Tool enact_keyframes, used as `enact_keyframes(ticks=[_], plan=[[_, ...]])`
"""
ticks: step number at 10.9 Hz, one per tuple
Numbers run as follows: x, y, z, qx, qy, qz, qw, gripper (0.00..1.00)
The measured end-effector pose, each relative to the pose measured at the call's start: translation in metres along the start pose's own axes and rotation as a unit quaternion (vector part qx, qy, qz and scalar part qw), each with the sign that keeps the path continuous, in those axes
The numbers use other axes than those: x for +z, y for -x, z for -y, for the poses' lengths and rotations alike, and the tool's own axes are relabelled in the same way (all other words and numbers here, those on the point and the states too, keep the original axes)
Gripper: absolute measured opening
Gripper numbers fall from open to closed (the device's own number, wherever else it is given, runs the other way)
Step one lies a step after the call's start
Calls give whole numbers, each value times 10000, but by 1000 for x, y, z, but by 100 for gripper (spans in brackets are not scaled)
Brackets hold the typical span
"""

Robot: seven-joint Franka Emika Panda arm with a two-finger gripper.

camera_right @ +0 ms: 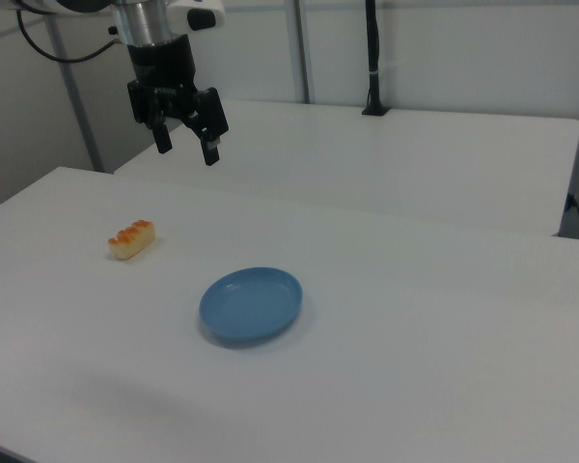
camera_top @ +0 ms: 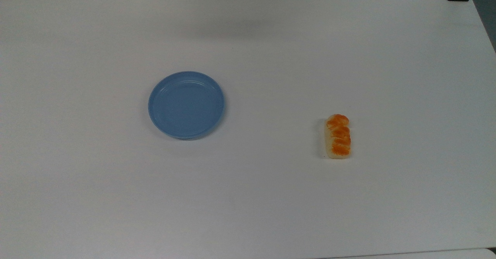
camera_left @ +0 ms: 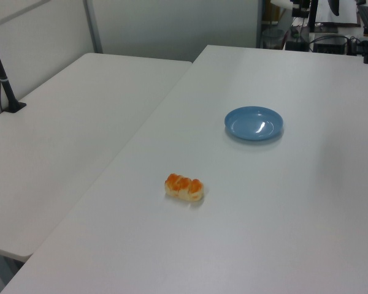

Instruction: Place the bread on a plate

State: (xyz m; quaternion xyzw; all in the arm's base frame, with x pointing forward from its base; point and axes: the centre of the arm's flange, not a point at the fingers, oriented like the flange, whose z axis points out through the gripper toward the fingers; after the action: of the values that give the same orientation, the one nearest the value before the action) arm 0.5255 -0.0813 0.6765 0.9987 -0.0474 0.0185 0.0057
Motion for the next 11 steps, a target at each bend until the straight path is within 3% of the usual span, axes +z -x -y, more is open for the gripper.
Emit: enact_keyframes(ticks=[11], plan=[[0,-4,-8,72,9,-137,9999,100]])
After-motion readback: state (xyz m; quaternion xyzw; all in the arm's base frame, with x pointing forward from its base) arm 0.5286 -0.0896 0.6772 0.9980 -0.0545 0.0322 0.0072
